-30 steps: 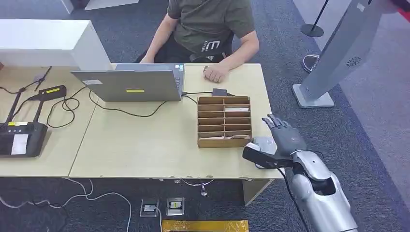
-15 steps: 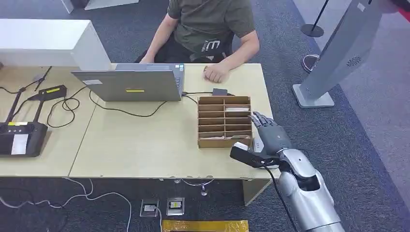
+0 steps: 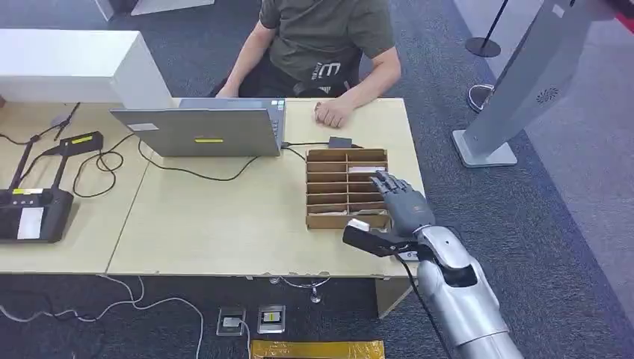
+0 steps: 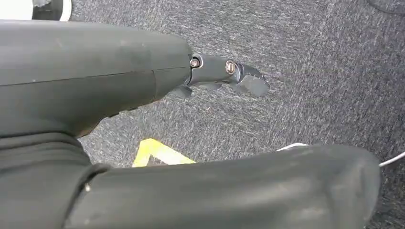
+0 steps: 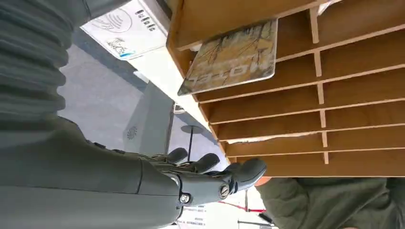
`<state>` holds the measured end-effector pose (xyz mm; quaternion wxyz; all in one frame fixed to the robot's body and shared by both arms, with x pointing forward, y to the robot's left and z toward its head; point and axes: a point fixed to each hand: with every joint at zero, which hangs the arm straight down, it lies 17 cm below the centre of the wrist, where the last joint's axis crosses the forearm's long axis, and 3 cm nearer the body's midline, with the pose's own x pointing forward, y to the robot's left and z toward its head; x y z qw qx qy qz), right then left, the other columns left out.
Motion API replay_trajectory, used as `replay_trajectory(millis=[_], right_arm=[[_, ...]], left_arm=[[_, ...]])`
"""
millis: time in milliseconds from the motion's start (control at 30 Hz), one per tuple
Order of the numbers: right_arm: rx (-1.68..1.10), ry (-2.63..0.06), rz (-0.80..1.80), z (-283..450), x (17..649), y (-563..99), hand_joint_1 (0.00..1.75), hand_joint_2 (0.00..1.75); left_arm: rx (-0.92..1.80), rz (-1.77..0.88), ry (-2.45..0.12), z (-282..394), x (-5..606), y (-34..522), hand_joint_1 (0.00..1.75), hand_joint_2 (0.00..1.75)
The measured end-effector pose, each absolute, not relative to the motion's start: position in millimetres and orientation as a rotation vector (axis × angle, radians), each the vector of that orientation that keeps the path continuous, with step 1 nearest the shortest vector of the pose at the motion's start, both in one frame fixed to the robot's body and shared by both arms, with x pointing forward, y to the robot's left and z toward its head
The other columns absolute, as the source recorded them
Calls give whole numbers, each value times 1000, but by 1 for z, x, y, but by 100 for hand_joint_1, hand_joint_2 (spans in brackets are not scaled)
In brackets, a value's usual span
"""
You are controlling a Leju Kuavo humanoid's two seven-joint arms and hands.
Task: Pass the card to the sensor for recognition and then transmit it.
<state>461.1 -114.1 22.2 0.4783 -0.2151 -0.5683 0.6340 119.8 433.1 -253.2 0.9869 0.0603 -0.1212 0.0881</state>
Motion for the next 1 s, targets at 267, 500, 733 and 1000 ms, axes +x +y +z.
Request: replay_trajectory(millis=[267, 500, 733, 1000], right_arm=[[-534, -1378, 1561, 19, 465, -115, 0, 175], [-545, -1362, 1572, 15, 468, -119, 0, 175], [-560, -1349, 1585, 13, 472, -122, 0, 175], [-568, -1337, 1595, 10, 473, -122, 0, 175]], left_arm=[[122, 181, -248, -253, 120, 434, 0, 0], [124, 184, -250, -253, 120, 435, 0, 0], [133, 194, -250, -253, 120, 436, 0, 0], [133, 204, -251, -253, 120, 437, 0, 0]])
